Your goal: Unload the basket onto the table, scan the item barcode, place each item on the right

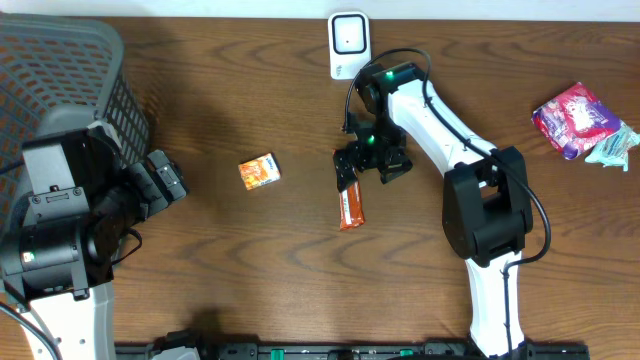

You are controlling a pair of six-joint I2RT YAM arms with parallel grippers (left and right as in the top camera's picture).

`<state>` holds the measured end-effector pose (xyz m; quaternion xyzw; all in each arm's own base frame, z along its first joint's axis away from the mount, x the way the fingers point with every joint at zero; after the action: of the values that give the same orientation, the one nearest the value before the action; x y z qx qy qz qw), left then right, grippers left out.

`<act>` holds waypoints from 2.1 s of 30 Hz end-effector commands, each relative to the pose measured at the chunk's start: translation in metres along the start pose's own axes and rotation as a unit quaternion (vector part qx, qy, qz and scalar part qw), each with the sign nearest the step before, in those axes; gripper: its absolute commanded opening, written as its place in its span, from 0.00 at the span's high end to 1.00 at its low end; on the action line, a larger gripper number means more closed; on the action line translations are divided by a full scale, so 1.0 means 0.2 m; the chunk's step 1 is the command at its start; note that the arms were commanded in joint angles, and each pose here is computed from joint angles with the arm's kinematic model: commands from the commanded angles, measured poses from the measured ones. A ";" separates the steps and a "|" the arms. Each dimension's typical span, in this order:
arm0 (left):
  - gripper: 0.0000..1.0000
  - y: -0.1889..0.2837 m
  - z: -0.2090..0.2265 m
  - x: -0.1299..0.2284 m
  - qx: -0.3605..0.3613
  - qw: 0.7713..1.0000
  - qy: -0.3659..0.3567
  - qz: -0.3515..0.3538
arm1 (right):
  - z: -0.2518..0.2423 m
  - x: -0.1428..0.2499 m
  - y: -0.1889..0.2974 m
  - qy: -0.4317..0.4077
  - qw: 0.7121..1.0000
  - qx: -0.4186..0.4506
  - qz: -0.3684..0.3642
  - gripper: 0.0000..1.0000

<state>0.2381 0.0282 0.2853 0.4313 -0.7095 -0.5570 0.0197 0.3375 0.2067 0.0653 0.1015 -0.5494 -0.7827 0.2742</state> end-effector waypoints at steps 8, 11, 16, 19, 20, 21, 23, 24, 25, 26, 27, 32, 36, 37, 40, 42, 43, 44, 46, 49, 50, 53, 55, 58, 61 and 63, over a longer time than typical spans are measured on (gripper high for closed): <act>0.02 0.01 0.00 -0.01 -0.001 1.000 0.003 -0.006 | 0.03 -0.03 0.00 -0.031 0.999 -0.004 -0.018 0.05; 0.02 0.01 0.00 -0.01 -0.001 1.000 0.003 -0.006 | 0.04 0.01 -0.05 -0.035 0.999 -0.006 0.002 0.10; 0.02 0.01 0.00 -0.01 -0.001 1.000 0.003 -0.006 | 0.05 0.11 -0.19 -0.039 0.998 -0.009 0.043 0.14; 0.02 0.01 0.00 -0.01 -0.001 1.000 0.003 -0.006 | 0.05 0.15 -0.26 -0.045 0.997 -0.009 0.055 0.16; 0.02 0.01 0.00 -0.01 -0.001 1.000 0.003 -0.006 | 0.05 0.15 -0.27 -0.048 0.997 -0.010 0.054 0.19; 0.02 0.01 0.00 -0.01 -0.001 1.000 0.003 -0.006 | 0.06 0.14 -0.29 -0.050 0.997 -0.011 0.052 0.22; 0.02 0.01 0.00 -0.01 -0.001 1.000 0.003 -0.006 | 0.07 0.13 -0.32 -0.048 0.998 -0.013 0.046 0.32; 0.02 0.01 0.00 -0.01 -0.001 1.000 0.003 -0.006 | 0.08 0.12 -0.33 -0.051 0.998 -0.012 0.042 0.39; 0.02 0.01 0.00 -0.01 -0.001 1.000 0.003 -0.006 | 0.08 0.12 -0.35 -0.055 0.998 -0.011 0.038 0.46; 0.02 0.01 0.00 -0.01 -0.001 1.000 0.003 -0.006 | 0.08 0.11 -0.35 -0.056 0.998 -0.010 0.034 0.57; 0.02 0.01 0.00 -0.01 -0.001 1.000 0.003 -0.006 | 0.09 0.10 -0.36 -0.056 0.998 -0.009 0.031 0.68; 0.02 0.01 0.00 -0.01 -0.001 1.000 0.003 -0.006 | 0.11 0.04 -0.38 -0.047 0.999 -0.007 0.006 0.99; 0.02 0.01 0.00 -0.01 -0.001 1.000 0.003 -0.006 | 0.11 -0.01 -0.36 -0.033 0.999 0.002 -0.013 0.99; 0.02 0.01 0.00 -0.01 -0.001 1.000 0.003 -0.006 | 0.11 -0.03 -0.34 -0.032 0.999 0.010 -0.018 0.99; 0.02 0.01 0.00 -0.01 -0.001 1.000 0.003 -0.006 | 0.06 -0.06 -0.24 -0.036 0.997 0.065 -0.033 0.99; 0.02 0.01 0.00 -0.01 -0.001 1.000 0.003 -0.006 | 0.01 -0.07 -0.16 -0.038 0.991 0.119 -0.038 0.99; 0.02 0.01 0.00 -0.01 -0.001 1.000 0.003 -0.006 | -0.01 -0.07 -0.13 -0.038 0.988 0.143 -0.040 0.99; 0.02 0.01 0.00 -0.01 -0.001 1.000 0.003 -0.006 | -0.02 -0.08 -0.10 -0.036 0.984 0.168 -0.042 0.99; 0.02 0.01 0.00 -0.01 -0.001 1.000 0.003 -0.006 | -0.06 -0.09 -0.04 -0.030 0.974 0.220 -0.044 0.99; 0.02 0.01 0.00 -0.01 -0.001 1.000 0.003 -0.006 | -0.12 -0.09 0.01 -0.024 0.949 0.311 -0.047 0.99; 0.02 0.01 0.00 -0.01 -0.001 1.000 0.003 -0.006 | -0.14 -0.09 0.03 -0.024 0.939 0.340 -0.048 0.99; 0.02 0.01 0.00 -0.01 -0.001 1.000 0.003 -0.006 | -0.19 -0.09 0.12 -0.027 0.900 0.431 -0.057 0.99; 0.02 0.01 0.00 -0.01 -0.001 1.000 0.003 -0.006 | -0.21 -0.09 0.17 -0.025 0.875 0.480 -0.065 0.99; 0.02 0.01 0.00 -0.01 -0.001 1.000 0.003 -0.006 | -0.21 -0.10 0.24 -0.021 0.844 0.531 -0.076 0.99; 0.02 0.01 0.00 -0.01 -0.001 1.000 0.003 -0.006 | -0.21 -0.11 0.30 -0.014 0.816 0.572 -0.081 0.99; 0.02 0.01 0.00 -0.01 -0.001 1.000 0.003 -0.006 | -0.21 -0.10 0.33 -0.019 0.800 0.593 -0.085 0.99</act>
<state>0.2381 0.0282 0.2853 0.4313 -0.7095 -0.5570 0.0197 0.3801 0.1770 0.0801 0.2554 -0.8688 -0.4014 0.1369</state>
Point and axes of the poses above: each gripper's point midway between its finger pads, its own y axis back along the fingers, its own z axis along the line the jaws close on, x = y × z, the point moved 2 cm from there along y, back along the fingers, and after that the axes turned 11 degrees about y, right-handed, at the moved point
